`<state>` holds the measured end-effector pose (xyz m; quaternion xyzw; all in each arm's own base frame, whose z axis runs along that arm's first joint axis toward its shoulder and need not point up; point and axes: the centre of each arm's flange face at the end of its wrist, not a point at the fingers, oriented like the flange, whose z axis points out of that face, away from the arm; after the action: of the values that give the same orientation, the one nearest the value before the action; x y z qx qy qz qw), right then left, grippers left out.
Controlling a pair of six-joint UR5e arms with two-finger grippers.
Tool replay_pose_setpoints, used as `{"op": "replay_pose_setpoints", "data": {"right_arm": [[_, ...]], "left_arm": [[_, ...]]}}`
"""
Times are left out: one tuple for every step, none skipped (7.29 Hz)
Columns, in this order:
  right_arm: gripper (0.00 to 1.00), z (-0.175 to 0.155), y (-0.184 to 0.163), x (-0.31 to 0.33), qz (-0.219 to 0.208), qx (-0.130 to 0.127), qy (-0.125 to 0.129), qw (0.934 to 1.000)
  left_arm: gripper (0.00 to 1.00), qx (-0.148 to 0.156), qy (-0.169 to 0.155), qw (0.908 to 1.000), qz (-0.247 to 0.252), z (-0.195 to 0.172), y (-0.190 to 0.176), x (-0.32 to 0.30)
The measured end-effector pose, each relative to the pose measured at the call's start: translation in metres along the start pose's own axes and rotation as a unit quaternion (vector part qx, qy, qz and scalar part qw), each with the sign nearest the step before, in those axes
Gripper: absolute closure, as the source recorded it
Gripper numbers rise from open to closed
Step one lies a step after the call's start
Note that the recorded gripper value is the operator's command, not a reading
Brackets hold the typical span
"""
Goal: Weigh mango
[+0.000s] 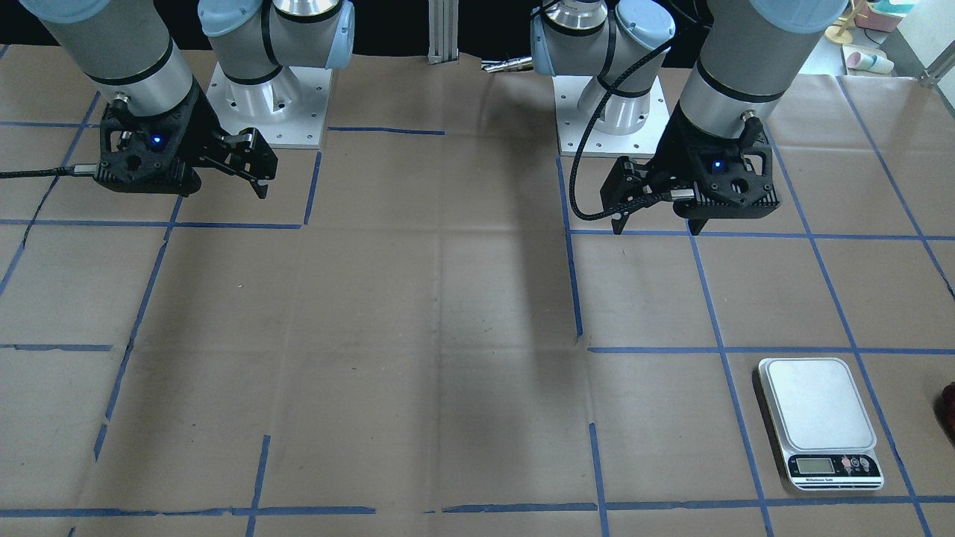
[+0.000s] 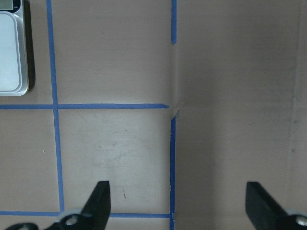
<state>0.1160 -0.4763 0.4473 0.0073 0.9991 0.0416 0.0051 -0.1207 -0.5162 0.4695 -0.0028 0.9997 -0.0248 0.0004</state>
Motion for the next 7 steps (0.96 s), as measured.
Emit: {"op": "replay_pose_setpoints", "data": {"right_arm": [[0.0, 0.0, 0.0, 0.0, 0.0, 0.0, 0.0, 1.0], [0.0, 0.0, 0.0, 0.0, 0.0, 0.0, 0.0, 1.0], [0.0, 0.0, 0.0, 0.0, 0.0, 0.0, 0.0, 1.0], [0.0, 0.0, 0.0, 0.0, 0.0, 0.0, 0.0, 1.0], [0.0, 0.0, 0.0, 0.0, 0.0, 0.0, 0.0, 1.0], [0.0, 0.0, 0.0, 0.0, 0.0, 0.0, 0.0, 1.0], [0.0, 0.0, 0.0, 0.0, 0.0, 0.0, 0.0, 1.0]], "left_arm": [[0.0, 0.0, 0.001, 1.0, 0.0, 0.0, 0.0, 0.0], [0.0, 0.001, 0.001, 1.0, 0.0, -0.001, 0.0, 0.0], [0.0, 0.001, 0.001, 1.0, 0.0, -0.001, 0.0, 0.0], [0.0, 0.002, 0.001, 1.0, 0.0, -0.002, 0.0, 0.0], [0.0, 0.004, 0.001, 1.0, 0.001, -0.003, 0.0, 0.0], [0.0, 0.006, 0.001, 1.0, 0.0, -0.005, -0.001, -0.006], [0.0, 0.01, 0.001, 0.9999, -0.006, -0.008, -0.005, -0.023]]}}
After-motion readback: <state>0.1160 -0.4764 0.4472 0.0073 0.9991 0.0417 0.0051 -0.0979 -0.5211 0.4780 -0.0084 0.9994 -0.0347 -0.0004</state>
